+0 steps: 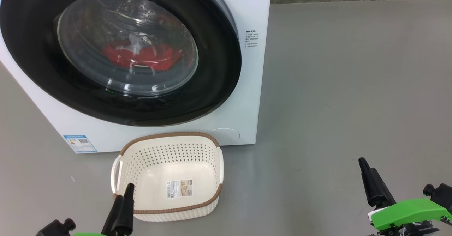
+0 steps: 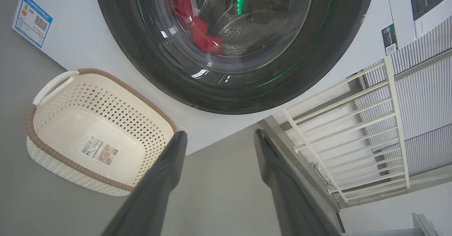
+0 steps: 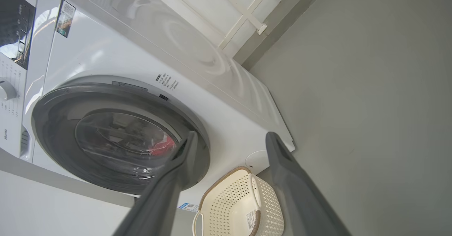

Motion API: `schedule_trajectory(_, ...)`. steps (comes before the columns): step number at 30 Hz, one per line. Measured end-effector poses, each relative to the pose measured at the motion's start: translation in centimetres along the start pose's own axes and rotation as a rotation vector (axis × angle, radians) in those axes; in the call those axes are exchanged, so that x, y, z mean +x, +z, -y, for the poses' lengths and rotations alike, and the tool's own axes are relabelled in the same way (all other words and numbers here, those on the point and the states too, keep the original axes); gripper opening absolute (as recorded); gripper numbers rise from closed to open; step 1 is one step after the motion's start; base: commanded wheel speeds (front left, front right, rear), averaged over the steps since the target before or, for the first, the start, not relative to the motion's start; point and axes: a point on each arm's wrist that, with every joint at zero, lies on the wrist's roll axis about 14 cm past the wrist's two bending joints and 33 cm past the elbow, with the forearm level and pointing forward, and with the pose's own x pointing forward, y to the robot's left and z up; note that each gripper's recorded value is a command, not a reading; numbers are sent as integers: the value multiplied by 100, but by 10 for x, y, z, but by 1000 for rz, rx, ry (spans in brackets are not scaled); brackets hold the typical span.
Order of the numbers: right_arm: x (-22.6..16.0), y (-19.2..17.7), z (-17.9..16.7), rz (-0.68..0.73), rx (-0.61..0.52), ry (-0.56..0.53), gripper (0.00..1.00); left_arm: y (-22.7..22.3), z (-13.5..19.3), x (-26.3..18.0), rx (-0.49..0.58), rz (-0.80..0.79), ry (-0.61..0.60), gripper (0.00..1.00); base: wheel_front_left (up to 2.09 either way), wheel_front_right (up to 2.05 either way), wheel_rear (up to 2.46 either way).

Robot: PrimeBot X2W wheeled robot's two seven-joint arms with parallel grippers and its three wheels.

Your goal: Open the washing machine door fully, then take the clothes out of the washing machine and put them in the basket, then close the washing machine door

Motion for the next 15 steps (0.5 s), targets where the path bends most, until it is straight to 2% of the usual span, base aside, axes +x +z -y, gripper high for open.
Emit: schedule_trajectory(15,-1,0,-1,10,-175,10,100,4,2,1,166,30,3,100,0,0,0)
